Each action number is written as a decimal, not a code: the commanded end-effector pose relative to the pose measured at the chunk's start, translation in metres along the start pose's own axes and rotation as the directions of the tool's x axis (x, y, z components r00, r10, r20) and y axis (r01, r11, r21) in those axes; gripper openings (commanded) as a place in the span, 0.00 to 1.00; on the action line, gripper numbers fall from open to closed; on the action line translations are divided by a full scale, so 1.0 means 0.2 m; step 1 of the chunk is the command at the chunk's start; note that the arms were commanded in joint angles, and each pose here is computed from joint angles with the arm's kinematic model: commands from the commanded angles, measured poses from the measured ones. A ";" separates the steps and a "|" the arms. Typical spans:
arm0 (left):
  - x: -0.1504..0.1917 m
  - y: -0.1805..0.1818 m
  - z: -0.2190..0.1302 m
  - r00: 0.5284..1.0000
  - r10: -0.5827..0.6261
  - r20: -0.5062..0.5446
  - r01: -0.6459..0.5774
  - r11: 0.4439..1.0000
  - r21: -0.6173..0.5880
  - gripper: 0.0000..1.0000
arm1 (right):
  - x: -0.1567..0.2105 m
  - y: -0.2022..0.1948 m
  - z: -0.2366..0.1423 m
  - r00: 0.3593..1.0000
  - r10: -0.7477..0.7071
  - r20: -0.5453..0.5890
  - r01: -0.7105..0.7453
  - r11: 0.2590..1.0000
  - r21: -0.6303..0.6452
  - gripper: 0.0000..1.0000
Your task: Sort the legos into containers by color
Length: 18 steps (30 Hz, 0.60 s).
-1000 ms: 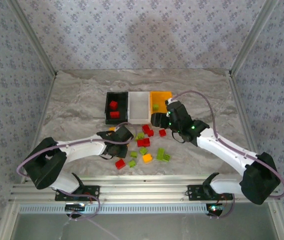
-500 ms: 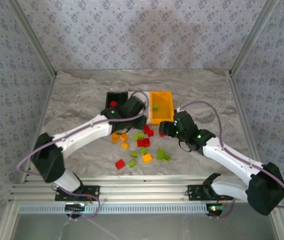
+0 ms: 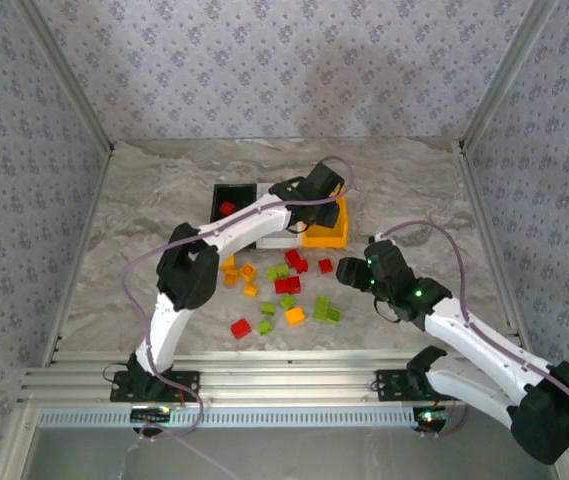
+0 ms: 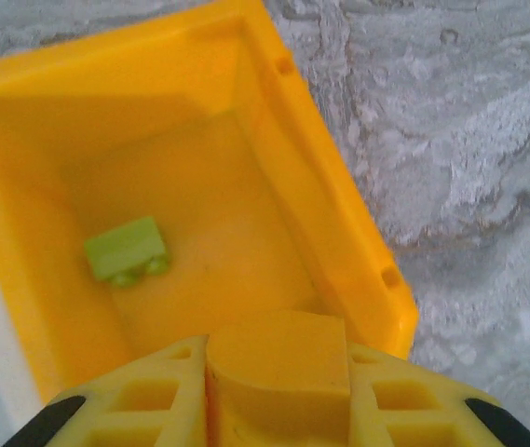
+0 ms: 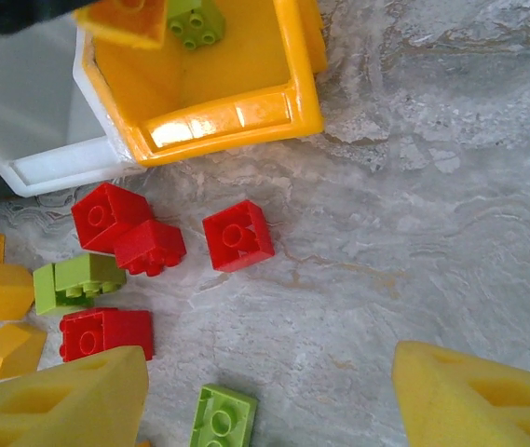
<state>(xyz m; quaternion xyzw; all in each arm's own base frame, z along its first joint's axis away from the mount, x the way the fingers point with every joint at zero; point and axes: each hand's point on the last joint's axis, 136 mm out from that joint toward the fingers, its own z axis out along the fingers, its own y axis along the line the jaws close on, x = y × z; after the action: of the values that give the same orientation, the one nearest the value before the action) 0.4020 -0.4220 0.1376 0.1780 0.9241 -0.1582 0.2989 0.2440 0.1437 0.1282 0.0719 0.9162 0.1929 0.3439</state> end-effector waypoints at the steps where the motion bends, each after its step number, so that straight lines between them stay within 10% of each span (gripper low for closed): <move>1: -0.10 -0.01 -0.08 1.000 -0.013 0.023 0.013 1.000 0.011 0.23 | 0.03 -0.07 -0.03 1.000 0.024 -0.005 -0.024 0.999 0.040 0.72; 10: -0.10 0.40 -0.33 0.974 -0.154 0.167 0.176 0.976 -0.125 0.24 | 0.02 -0.07 -0.04 0.999 0.032 0.002 -0.032 0.999 0.031 0.72; 18: 0.00 0.56 -0.17 0.963 -0.253 0.088 0.262 0.960 -0.100 0.25 | -0.01 -0.07 -0.04 0.999 0.036 -0.001 -0.036 0.999 0.032 0.73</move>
<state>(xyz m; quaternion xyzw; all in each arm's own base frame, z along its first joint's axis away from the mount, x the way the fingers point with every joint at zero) 0.4347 -0.2852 0.1504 0.0242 0.9355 -0.1225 0.3306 0.2424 0.1309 0.1330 0.0913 0.9128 0.1918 0.3489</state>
